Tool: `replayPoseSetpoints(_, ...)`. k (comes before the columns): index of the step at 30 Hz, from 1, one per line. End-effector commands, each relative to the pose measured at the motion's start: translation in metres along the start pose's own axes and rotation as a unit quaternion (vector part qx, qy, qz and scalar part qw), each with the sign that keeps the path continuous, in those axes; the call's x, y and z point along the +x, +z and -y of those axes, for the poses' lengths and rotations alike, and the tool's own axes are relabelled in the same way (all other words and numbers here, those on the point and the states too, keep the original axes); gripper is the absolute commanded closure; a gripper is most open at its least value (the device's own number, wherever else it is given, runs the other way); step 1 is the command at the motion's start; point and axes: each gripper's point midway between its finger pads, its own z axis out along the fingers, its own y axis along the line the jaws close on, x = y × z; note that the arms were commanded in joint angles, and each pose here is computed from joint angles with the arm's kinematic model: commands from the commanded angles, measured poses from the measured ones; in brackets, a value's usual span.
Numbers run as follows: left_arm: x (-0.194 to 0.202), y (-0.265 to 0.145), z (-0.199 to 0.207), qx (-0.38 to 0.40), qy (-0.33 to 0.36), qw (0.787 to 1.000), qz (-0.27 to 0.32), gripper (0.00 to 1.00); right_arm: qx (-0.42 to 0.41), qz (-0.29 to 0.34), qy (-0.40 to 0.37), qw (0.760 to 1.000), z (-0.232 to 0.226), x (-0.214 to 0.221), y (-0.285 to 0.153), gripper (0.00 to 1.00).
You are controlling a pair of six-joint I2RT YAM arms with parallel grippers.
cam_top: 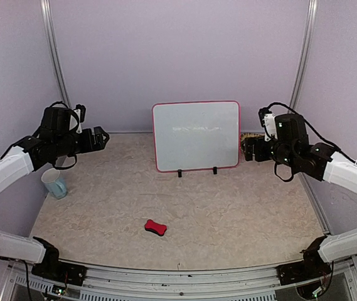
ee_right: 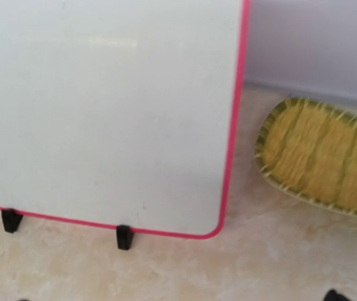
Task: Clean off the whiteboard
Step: Reset both arms
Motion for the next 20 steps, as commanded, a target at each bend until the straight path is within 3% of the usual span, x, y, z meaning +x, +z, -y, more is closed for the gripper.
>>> replayPoseSetpoints(1,-0.008,-0.015,-0.008,-0.02,0.021,0.999,0.021,0.01,0.022,0.002,-0.008,1.0,0.029,-0.004,-0.023,0.0)
replayPoseSetpoints(5,-0.013,-0.022,-0.01,-0.02,0.025,0.998,0.048,0.01,0.031,0.017,0.028,0.999,0.057,-0.012,-0.034,0.0)
replayPoseSetpoints(20,-0.019,-0.03,-0.012,-0.015,0.028,0.997,0.072,0.01,0.046,0.08,0.034,0.995,0.071,-0.034,-0.055,0.0)
